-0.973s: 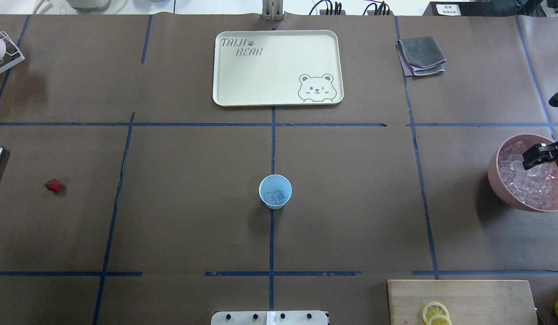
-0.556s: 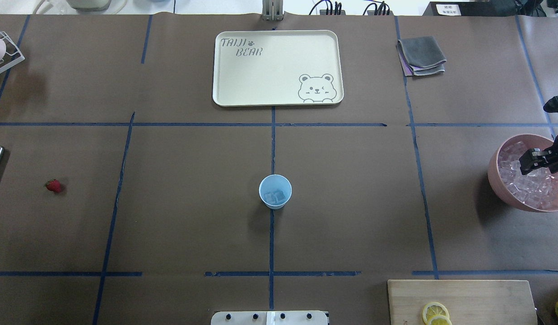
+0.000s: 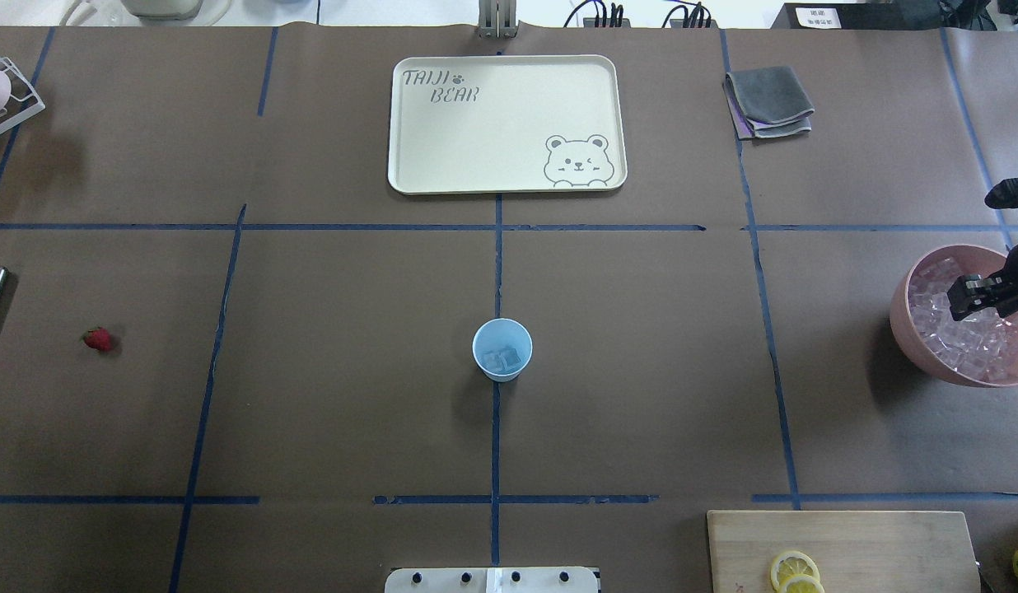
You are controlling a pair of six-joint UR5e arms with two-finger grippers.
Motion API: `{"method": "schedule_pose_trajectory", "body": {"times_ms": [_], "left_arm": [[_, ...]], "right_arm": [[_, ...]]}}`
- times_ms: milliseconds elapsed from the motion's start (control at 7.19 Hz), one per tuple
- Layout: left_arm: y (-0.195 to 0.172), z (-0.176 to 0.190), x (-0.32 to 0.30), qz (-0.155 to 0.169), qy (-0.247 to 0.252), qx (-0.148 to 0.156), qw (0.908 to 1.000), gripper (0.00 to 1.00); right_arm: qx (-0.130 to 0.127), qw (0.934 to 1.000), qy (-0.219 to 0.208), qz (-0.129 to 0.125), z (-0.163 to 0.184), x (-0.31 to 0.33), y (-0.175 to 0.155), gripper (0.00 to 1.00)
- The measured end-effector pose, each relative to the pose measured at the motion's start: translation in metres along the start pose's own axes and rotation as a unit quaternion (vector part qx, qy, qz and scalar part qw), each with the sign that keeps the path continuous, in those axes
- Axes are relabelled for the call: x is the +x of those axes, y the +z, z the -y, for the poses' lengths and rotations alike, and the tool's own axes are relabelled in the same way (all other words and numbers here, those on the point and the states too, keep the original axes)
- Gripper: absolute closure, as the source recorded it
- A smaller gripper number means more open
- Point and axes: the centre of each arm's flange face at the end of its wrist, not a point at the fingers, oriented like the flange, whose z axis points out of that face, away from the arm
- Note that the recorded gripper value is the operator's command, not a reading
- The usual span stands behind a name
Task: Mash ice and strawberries in cup
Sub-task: 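Grasp a third ice cube from the pink bowl with the right gripper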
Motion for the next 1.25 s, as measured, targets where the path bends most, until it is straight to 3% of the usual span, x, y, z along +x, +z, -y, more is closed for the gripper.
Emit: {"method": "schedule_pose_trajectory", "body": {"times_ms": [139,417,556,834,1251], "left_arm": [[0.000,0.000,0.000,0.000,0.000,0.000,1.0000,0.00],[0.000,0.000,0.000,0.000,0.001,0.000,1.0000,0.00],[0.000,0.000,0.000,0.000,0.001,0.001,1.0000,0.00],[0.000,0.000,0.000,0.000,0.001,0.001,1.0000,0.00],[0.000,0.000,0.000,0.000,0.001,0.001,1.0000,0.00]], "right_arm": [[-0.002,1.0000,-0.001,-0.003,-0.001,0.000,0.003,0.54],[-0.004,1.0000,-0.002,-0.004,-0.001,0.001,0.004,0.90],[-0.003,1.0000,-0.002,-0.003,-0.001,0.000,0.003,0.95],[0.006,0.9999,-0.007,0.008,0.000,-0.006,-0.010,0.95],[0.046,0.9981,-0.002,0.042,0.007,-0.033,-0.080,1.00]]}}
